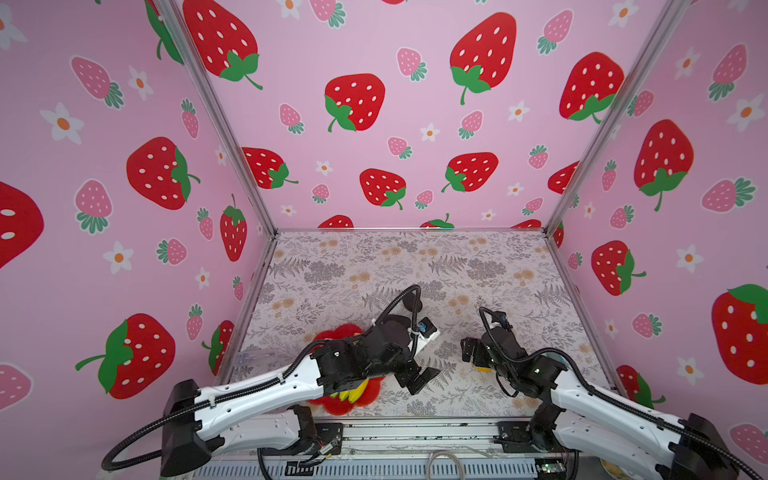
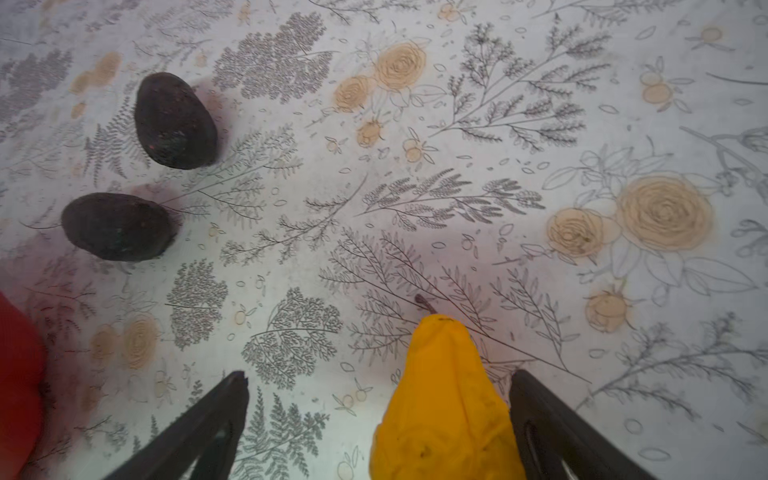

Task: Place and organize the fake fruits in the fruit bowl
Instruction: 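Grasp the yellow pear by its top with the right gripper, then lift the pear into the red bowl with the right gripper and release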

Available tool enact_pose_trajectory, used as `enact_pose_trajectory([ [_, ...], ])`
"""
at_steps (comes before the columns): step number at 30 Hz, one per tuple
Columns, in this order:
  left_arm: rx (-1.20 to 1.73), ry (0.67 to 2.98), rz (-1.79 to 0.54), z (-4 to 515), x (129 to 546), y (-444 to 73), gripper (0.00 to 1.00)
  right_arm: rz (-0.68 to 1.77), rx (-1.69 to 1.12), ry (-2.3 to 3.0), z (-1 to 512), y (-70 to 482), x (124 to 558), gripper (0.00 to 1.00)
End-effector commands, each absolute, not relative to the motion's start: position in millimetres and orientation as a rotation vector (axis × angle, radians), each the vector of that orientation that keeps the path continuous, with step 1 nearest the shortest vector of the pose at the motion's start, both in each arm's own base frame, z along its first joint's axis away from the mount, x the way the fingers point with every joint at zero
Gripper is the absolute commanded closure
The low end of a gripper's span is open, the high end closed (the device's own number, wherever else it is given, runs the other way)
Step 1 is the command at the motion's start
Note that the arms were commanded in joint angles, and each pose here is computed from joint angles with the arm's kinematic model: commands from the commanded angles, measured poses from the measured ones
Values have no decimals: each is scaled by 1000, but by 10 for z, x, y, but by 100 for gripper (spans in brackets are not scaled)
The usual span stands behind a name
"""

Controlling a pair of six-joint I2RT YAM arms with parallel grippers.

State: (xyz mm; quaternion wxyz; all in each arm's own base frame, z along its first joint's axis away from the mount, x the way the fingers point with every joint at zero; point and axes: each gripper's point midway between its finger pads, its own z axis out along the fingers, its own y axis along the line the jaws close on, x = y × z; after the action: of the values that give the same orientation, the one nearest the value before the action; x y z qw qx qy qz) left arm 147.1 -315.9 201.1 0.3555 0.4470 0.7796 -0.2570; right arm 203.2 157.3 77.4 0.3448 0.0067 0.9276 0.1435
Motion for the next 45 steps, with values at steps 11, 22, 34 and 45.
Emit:
enact_pose_trajectory([
  [11,1252,1912,-733,2010,1424,-3408,1,296,37,2569,231,1396,1724,5],
  [22,1211,1926,-681,2039,1468,-3274,1,300,-81,2513,410,1603,1902,51],
  [34,347,2374,-379,2651,1899,-1563,1,784,-960,1801,1840,3557,1566,51],
  [45,-96,2258,-161,3209,1475,-296,1,980,-1302,1597,1743,5051,886,51],
])
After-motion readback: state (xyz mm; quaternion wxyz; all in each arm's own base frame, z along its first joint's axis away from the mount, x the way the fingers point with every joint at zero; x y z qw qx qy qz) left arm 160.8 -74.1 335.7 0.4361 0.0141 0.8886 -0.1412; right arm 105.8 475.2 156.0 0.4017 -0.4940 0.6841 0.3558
